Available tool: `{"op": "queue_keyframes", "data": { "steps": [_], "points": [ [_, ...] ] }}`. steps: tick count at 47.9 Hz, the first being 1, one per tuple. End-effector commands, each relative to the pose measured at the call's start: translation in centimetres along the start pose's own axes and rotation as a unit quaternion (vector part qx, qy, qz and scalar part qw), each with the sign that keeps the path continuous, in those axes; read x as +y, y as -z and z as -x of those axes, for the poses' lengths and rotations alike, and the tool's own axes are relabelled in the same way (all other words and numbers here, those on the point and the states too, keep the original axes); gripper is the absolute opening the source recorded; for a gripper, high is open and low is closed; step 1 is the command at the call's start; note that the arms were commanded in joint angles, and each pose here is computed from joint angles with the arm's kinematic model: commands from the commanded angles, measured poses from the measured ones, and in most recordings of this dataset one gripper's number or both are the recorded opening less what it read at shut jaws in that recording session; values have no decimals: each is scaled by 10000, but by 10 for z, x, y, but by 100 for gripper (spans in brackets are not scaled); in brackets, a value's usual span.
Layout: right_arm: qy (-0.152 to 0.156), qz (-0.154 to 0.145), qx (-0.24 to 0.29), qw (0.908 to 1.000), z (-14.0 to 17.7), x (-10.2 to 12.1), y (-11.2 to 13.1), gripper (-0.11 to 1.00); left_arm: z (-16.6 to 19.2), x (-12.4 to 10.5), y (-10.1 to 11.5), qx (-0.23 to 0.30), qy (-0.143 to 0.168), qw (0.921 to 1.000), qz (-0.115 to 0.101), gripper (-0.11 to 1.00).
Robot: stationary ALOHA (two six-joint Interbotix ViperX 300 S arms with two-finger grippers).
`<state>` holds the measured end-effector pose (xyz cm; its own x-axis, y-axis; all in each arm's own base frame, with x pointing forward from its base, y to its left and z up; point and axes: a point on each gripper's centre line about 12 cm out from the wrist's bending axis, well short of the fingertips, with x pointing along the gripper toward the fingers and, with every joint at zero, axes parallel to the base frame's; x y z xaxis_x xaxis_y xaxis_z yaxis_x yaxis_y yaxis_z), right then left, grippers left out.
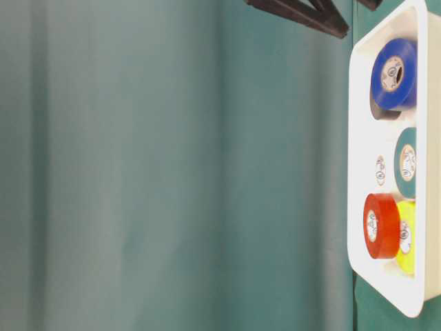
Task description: Put the tape alternately from left to right into the white case.
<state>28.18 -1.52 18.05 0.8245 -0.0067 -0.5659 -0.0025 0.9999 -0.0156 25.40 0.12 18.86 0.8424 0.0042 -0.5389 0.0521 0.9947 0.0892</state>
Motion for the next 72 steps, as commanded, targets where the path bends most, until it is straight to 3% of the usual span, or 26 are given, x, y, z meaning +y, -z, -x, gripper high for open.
{"op": "queue_keyframes", "data": {
  "steps": [1,16,41,72],
  "points": [
    [-9,-25,-157,9999,5,1,-7,76,5,1,-6,-182,-27,9998,19,95],
    [-2,-41,-288,9996,19,2,-3,76,13,1,-5,-288,-45,9996,23,95],
    [12,-335,-642,9974,51,4,12,76,20,1,-5,-410,-58,9991,23,95],
    [20,-516,-1078,9928,81,6,32,76,49,2,10,-787,-137,9968,60,95]
  ]
}}
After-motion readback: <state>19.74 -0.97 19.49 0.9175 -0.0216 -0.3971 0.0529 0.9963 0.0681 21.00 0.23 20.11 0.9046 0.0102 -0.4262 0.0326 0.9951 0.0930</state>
